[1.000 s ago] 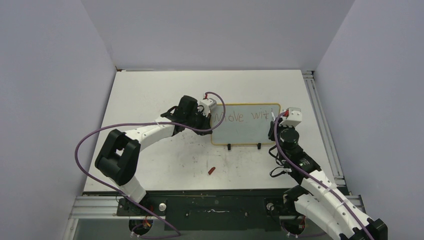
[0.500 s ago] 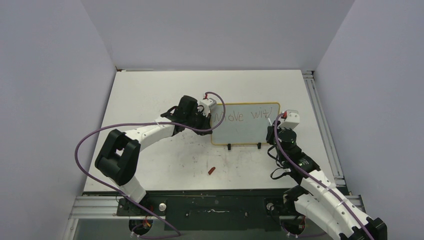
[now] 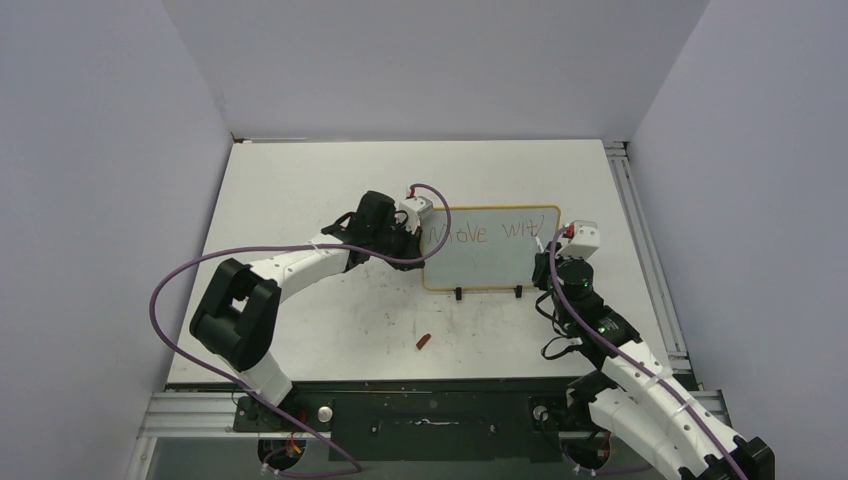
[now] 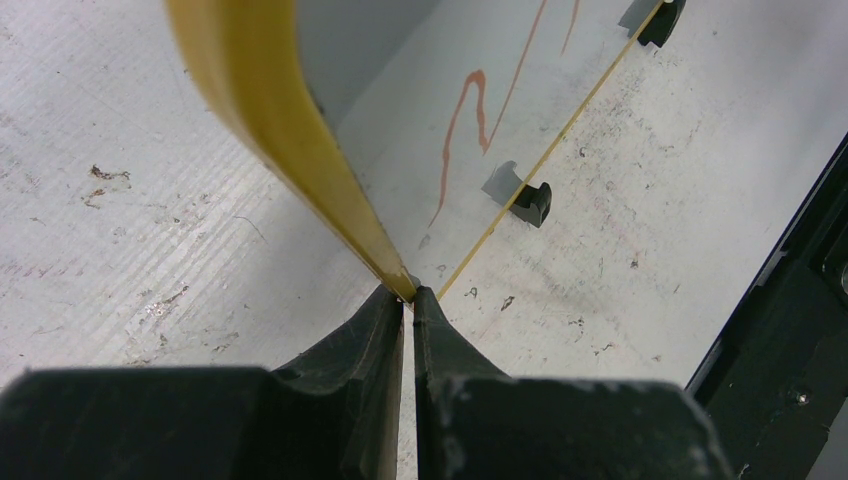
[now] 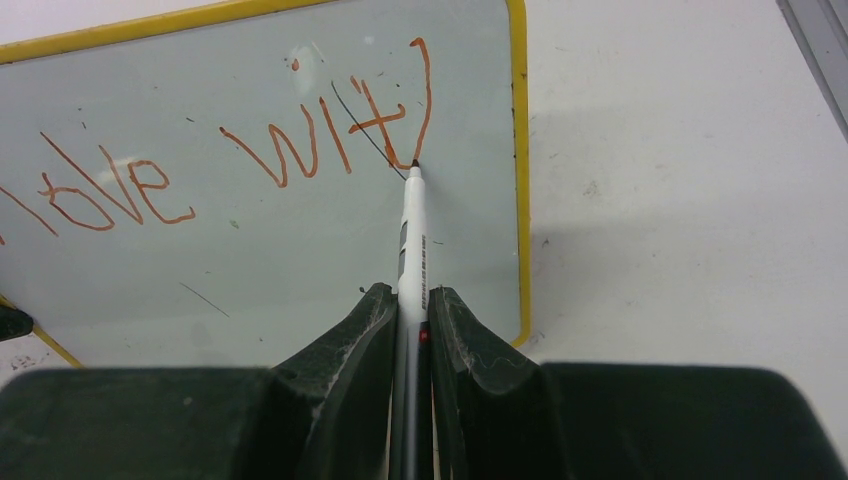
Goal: Write a sentence on the whiteboard
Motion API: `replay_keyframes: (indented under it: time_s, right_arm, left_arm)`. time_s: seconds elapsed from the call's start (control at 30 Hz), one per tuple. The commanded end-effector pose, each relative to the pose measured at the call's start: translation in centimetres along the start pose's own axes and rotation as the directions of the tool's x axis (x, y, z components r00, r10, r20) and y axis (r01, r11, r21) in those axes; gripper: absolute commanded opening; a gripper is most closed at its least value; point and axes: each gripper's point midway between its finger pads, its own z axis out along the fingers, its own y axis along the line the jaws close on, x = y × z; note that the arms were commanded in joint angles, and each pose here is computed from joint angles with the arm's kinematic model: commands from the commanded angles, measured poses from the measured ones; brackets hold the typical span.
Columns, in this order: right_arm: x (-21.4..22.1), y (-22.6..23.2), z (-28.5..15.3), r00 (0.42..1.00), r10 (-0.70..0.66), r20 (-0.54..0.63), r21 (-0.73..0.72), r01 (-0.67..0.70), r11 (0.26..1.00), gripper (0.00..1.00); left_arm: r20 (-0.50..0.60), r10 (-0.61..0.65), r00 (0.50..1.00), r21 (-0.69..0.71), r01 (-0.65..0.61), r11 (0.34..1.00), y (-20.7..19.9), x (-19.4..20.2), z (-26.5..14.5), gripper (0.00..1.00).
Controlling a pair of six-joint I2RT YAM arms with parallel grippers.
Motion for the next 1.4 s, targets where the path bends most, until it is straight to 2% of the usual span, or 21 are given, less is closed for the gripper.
replay_keyframes:
  time_s: [0.0, 0.53, 0.93, 1.37]
  right_arm:
    - [-2.9, 0.1, 0.0, 0.996, 0.014, 0.084, 0.009, -0.015, 1.0, 0.05]
    - [-5.8, -0.4, 0.3, 0.988, -0.012, 0.156, 0.068, 0.001, 0.998, 0.05]
    - [-4.6, -1.9, 0.4, 0.993, -0.012, 0.116, 0.136, -0.004, 0.991, 0.05]
    - [-1.9, -1.6, 0.4, 0.999, 0.002, 0.038, 0.097, -0.006, 0.995, 0.05]
  left_arm:
    - [0.096, 0.058, 0.994, 0.01, -0.059, 0.998, -1.1, -3.6, -1.6, 0.04]
    - [0.097, 0.058, 0.994, 0.012, -0.06, 0.998, -1.2, -3.6, -1.6, 0.04]
    - [0.103, 0.061, 0.993, 0.011, -0.062, 0.998, -1.2, -3.8, -1.7, 0.04]
    - [0.103, 0.059, 0.993, 0.015, -0.061, 0.998, -1.3, -3.8, -1.7, 0.04]
